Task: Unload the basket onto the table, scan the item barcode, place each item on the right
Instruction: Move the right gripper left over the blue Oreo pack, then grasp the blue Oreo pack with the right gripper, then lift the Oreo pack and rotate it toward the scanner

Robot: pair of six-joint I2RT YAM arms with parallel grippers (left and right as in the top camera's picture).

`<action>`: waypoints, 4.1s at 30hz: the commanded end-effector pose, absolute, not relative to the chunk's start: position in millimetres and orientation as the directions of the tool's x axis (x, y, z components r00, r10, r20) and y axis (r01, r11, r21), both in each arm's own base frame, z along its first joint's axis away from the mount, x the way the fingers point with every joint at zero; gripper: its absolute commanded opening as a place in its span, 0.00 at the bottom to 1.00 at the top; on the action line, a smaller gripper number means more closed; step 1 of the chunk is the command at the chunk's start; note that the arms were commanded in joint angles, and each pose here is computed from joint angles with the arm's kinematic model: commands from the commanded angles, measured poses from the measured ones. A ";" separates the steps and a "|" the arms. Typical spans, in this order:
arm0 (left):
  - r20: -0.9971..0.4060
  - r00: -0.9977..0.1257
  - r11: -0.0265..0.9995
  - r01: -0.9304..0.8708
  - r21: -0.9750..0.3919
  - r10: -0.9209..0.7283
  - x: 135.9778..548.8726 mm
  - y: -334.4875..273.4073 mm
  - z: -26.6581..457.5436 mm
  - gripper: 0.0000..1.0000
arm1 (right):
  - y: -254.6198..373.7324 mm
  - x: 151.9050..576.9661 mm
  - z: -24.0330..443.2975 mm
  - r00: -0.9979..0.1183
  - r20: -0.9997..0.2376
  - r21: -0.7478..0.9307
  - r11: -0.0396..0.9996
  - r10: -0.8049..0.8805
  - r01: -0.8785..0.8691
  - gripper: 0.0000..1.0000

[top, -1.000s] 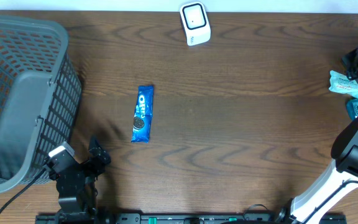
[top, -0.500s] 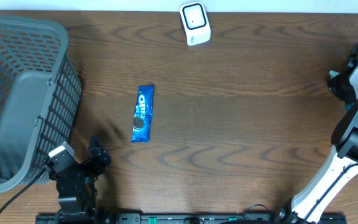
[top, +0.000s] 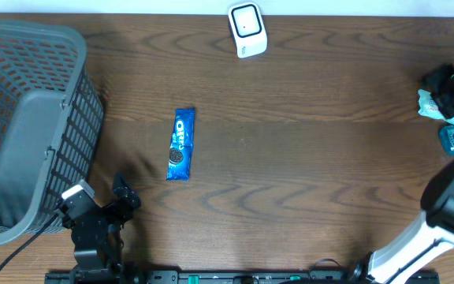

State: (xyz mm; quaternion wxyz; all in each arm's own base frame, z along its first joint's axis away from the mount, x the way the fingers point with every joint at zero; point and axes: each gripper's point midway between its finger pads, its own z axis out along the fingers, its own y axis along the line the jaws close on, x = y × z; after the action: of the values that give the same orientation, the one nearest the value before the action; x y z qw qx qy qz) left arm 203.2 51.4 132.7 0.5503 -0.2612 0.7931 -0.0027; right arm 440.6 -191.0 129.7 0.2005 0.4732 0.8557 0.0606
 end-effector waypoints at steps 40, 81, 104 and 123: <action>-0.878 -0.257 0.866 -0.417 -0.275 -0.403 202.6 53.7 134.0 0.98 | 389.4 362.8 42.7 -0.923 -0.371 0.185 0.965 -0.105 -0.184 0.99; -0.878 -0.257 0.866 -0.417 -0.275 -0.403 202.6 53.7 134.0 0.98 | 365.6 311.1 -109.8 -0.953 -0.207 -0.168 0.967 -0.223 -0.190 0.37; -0.878 -0.257 0.866 -0.417 -0.275 -0.403 202.6 53.7 134.0 0.98 | 423.4 251.3 140.0 -0.750 -0.168 0.979 -0.020 -0.640 -0.203 0.01; -0.878 -0.257 0.866 -0.417 -0.275 -0.403 202.6 53.7 134.0 0.98 | 389.0 211.2 146.6 -0.616 0.614 0.789 0.390 -0.493 0.474 0.02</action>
State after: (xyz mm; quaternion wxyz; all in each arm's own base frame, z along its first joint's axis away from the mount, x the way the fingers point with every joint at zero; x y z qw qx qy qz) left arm 203.2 51.4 132.7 0.5503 -0.2613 0.7930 -0.0026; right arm 206.4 386.1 132.8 -0.4205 -0.0465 0.7235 0.5455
